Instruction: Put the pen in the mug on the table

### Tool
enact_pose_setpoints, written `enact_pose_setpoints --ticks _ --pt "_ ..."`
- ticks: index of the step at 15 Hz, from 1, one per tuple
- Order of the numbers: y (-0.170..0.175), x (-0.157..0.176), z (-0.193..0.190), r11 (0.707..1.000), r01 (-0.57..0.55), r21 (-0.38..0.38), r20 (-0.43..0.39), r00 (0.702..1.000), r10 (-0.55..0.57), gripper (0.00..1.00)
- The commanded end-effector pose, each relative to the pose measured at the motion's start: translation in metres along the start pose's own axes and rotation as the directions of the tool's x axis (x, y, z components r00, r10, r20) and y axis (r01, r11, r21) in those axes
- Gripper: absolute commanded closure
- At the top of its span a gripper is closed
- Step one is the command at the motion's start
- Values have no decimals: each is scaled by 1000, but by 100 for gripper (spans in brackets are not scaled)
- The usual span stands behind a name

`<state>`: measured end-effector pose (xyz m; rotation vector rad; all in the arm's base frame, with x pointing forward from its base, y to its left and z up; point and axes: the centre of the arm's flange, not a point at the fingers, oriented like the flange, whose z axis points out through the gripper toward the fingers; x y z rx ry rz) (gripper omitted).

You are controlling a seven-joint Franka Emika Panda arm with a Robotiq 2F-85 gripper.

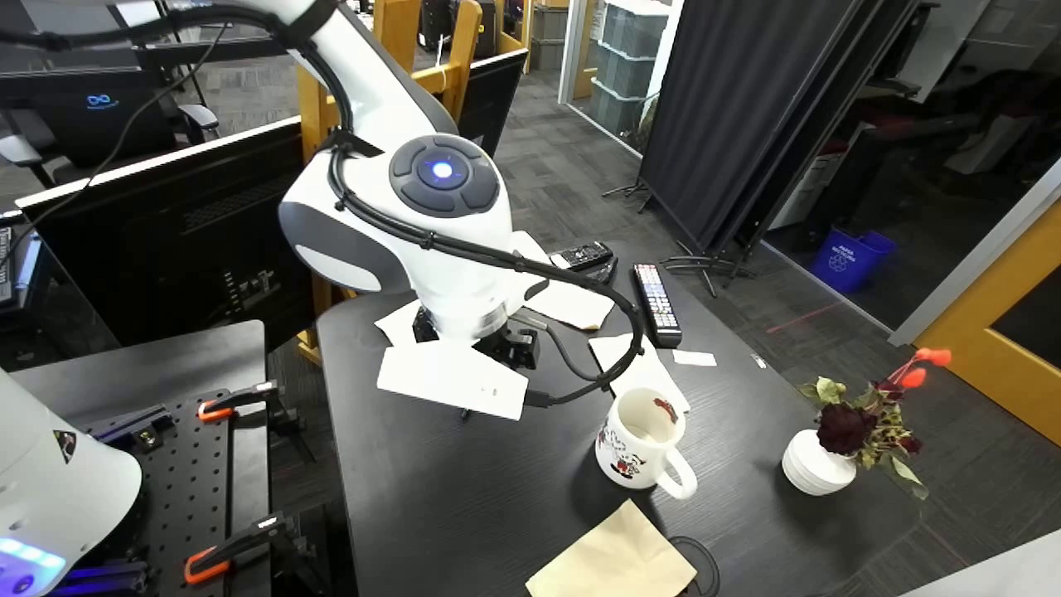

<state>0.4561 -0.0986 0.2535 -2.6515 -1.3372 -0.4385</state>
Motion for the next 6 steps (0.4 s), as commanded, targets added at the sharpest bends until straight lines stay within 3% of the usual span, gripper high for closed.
enact_pose_setpoints --ticks 1,2,6 --pt "-10 -1 -4 999 28 -29 -9 1000 -28 0" --pt "-1 -1 1 1000 1 1 1 1000 -1 0" --pt "-2 -2 3 1000 1 5 4 1000 -1 0"
